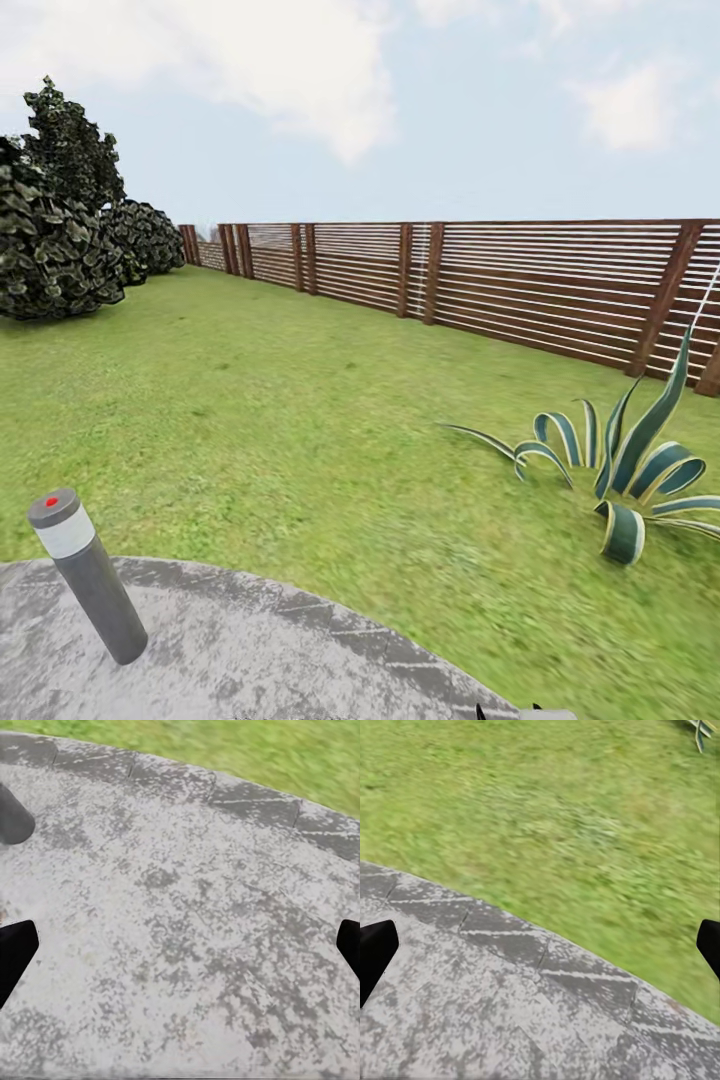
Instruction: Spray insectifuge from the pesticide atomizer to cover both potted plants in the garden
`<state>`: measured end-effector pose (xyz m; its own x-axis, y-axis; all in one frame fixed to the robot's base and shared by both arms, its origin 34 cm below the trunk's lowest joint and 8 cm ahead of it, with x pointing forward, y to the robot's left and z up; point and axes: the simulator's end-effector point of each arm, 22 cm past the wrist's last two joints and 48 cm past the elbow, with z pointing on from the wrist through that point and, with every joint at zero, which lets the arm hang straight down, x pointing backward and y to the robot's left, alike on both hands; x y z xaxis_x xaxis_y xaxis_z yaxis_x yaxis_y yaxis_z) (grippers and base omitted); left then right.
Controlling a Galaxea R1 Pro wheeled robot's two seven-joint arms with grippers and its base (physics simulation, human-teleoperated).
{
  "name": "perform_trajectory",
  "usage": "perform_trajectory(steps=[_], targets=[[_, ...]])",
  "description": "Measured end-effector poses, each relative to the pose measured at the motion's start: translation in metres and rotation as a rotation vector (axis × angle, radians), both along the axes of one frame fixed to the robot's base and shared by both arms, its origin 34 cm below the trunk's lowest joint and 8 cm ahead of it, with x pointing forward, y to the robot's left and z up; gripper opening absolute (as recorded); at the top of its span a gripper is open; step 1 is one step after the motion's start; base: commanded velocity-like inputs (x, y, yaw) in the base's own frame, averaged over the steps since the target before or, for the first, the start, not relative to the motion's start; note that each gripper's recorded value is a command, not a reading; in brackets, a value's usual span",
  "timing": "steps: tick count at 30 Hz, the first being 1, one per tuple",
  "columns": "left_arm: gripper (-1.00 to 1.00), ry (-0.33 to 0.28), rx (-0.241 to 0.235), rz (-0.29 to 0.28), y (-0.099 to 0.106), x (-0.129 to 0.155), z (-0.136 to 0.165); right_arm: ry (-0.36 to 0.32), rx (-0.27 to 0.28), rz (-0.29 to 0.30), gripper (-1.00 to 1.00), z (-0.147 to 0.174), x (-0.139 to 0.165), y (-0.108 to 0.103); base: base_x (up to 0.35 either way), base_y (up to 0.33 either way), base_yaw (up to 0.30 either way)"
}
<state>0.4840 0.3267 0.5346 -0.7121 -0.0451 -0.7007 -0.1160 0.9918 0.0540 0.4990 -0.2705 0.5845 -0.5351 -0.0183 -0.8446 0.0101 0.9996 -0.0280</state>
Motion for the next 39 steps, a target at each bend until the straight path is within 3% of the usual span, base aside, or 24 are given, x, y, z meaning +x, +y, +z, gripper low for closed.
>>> perform_trajectory(steps=[17, 32, 39], targets=[[1.00, -0.019, 0.020, 0.013, 0.015, 0.001, 0.001, 0.073, 0.008, -0.003, 1.00, -0.024, -0.023, 0.005, -0.004, 0.000, 0.204], [1.00, -0.029, 0.021, 0.012, 0.015, 0.001, 0.001, 0.087, -0.006, -0.023, 1.00, -0.029, -0.027, 0.001, -0.277, -0.057, 0.251], [1.00, -0.030, 0.022, 0.014, 0.016, 0.001, 0.001, 0.087, -0.006, -0.024, 1.00, -0.028, -0.027, 0.001, -0.085, -0.056, 0.279]])
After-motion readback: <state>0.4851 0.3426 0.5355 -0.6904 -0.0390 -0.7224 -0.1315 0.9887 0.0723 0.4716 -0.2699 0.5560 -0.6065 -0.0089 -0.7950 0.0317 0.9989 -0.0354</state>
